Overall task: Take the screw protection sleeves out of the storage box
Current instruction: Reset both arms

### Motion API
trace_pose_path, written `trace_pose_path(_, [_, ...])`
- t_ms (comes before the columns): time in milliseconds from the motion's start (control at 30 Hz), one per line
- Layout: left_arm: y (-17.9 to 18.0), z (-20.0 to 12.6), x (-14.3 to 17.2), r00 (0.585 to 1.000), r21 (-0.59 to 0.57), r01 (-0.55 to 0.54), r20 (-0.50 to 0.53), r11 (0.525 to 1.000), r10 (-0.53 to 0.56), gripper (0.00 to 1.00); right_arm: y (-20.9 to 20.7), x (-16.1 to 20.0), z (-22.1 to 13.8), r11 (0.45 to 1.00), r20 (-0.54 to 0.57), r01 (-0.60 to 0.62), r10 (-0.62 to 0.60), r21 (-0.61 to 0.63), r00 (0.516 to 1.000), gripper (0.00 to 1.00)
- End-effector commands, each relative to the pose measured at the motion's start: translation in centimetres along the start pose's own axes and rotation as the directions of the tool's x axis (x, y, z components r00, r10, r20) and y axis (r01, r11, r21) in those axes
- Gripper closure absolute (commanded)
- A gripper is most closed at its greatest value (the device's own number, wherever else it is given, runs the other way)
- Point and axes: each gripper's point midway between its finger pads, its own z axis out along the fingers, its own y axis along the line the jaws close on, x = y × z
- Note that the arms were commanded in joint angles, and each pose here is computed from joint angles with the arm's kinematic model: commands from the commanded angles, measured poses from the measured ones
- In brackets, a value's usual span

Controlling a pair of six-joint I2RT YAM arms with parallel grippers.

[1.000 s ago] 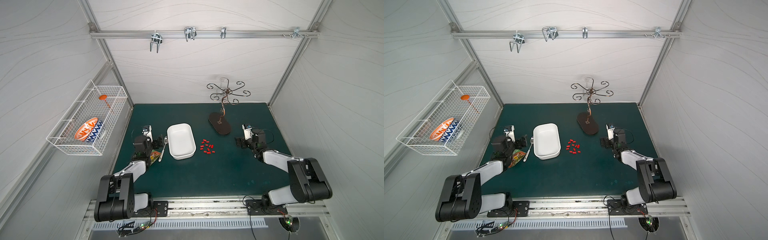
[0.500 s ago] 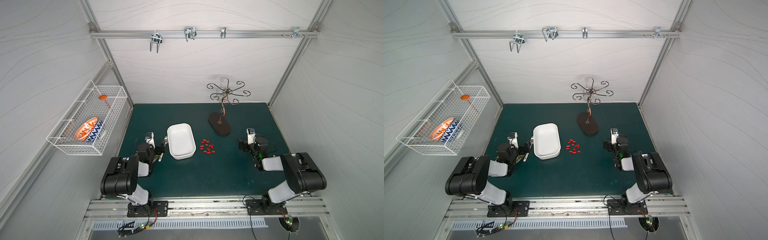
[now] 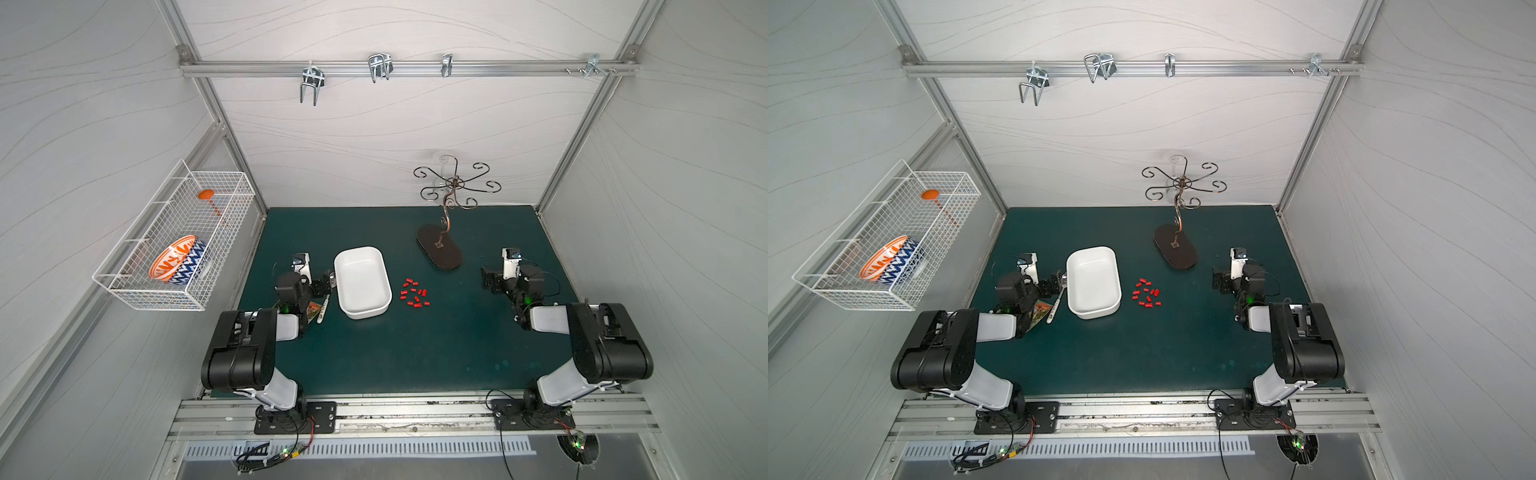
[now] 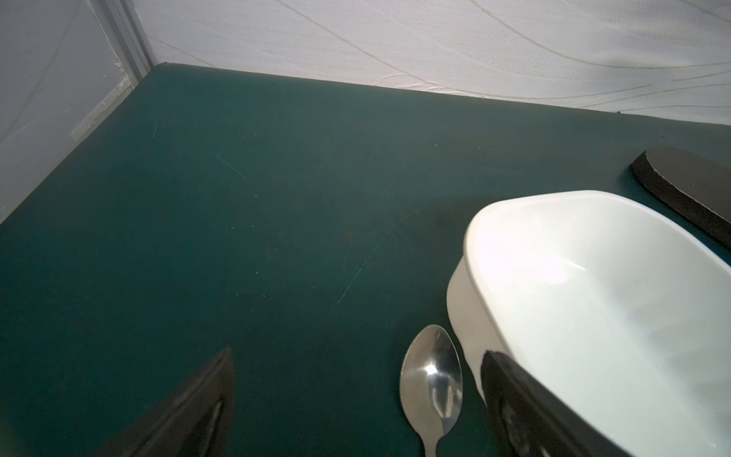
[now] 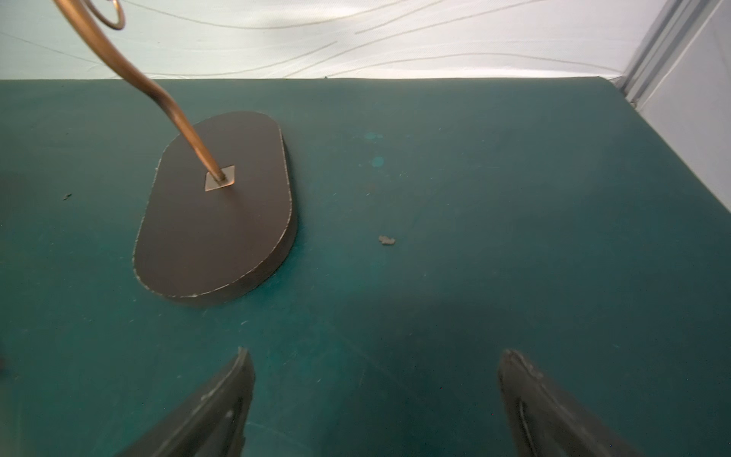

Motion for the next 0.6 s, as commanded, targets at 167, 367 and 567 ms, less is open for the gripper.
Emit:
trace_pose_path(167, [0.46,0.12,-1.41,0.999,-0.033,-0.004,0.039,0.999,0.005,0.00,0.35,0.58,0.07,0.999,-0.020,-0.023,0.022,-0.027,1.000,0.01])
trace_pose_path(367, [0.43,0.11,-1.41,0.999,-0.032,-0.004,0.039,0.999,0.005,0.00,0.29,0.59,0.07,0.999,-0.020,-0.024,0.023,-0.026,1.000,0.01])
trace_pose_path(567, [0.42,0.12,-1.48,0.999,-0.032,-0.004,0.041,0.999,0.006,0.00,0.29,0.59,0.07,0.999,-0.020,-0.024,0.023,-0.026,1.000,0.01])
